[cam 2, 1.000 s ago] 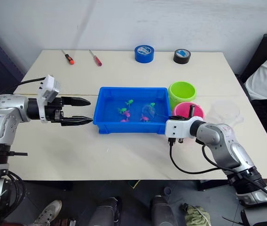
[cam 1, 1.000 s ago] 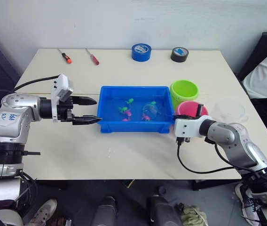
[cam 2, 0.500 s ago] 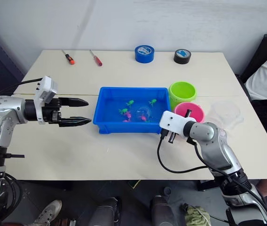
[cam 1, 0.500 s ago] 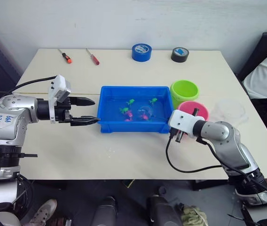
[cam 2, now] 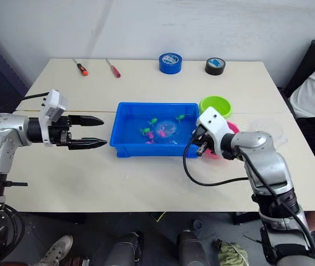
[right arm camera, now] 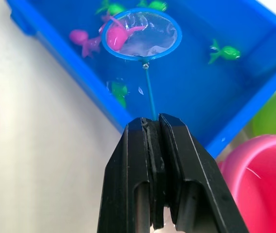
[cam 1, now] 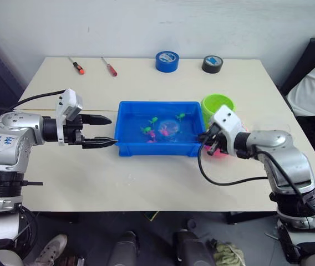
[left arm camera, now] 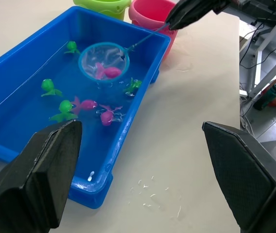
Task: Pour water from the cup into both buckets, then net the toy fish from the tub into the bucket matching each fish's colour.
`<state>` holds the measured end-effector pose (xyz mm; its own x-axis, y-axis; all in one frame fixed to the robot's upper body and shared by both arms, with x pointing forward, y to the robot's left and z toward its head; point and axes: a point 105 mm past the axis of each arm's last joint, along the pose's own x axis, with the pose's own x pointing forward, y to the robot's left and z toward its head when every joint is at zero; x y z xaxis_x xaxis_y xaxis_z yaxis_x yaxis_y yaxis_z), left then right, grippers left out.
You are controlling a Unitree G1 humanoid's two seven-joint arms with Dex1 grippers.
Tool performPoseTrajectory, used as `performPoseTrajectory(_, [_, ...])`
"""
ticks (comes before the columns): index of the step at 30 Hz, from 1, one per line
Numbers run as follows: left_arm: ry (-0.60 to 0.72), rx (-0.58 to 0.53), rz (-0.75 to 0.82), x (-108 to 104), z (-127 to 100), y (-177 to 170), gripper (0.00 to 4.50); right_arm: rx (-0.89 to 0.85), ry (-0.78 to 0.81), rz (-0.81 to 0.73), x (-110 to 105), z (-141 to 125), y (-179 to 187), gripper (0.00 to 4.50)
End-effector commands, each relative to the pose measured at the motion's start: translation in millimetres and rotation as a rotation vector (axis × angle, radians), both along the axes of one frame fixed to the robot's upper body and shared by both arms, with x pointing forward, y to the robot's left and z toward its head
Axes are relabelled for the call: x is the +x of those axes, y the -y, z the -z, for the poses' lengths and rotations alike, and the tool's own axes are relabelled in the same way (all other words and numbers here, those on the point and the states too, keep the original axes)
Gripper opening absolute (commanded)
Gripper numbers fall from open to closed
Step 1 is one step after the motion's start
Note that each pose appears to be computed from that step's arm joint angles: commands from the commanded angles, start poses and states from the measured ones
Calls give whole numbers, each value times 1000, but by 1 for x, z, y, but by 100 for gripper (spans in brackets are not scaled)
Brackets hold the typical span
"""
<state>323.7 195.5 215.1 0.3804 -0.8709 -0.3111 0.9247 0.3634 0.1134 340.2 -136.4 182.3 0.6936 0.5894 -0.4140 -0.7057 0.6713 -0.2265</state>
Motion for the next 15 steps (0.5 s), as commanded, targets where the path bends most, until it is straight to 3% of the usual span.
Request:
performPoseTrajectory(1, [45, 7, 1, -1, -12, -4, 431, 41, 41, -8, -4, -17, -3, 0])
performPoseTrajectory(15, [75, 13, -16, 7, -12, -8, 431, 66, 55, -11, -7, -17, -3, 0])
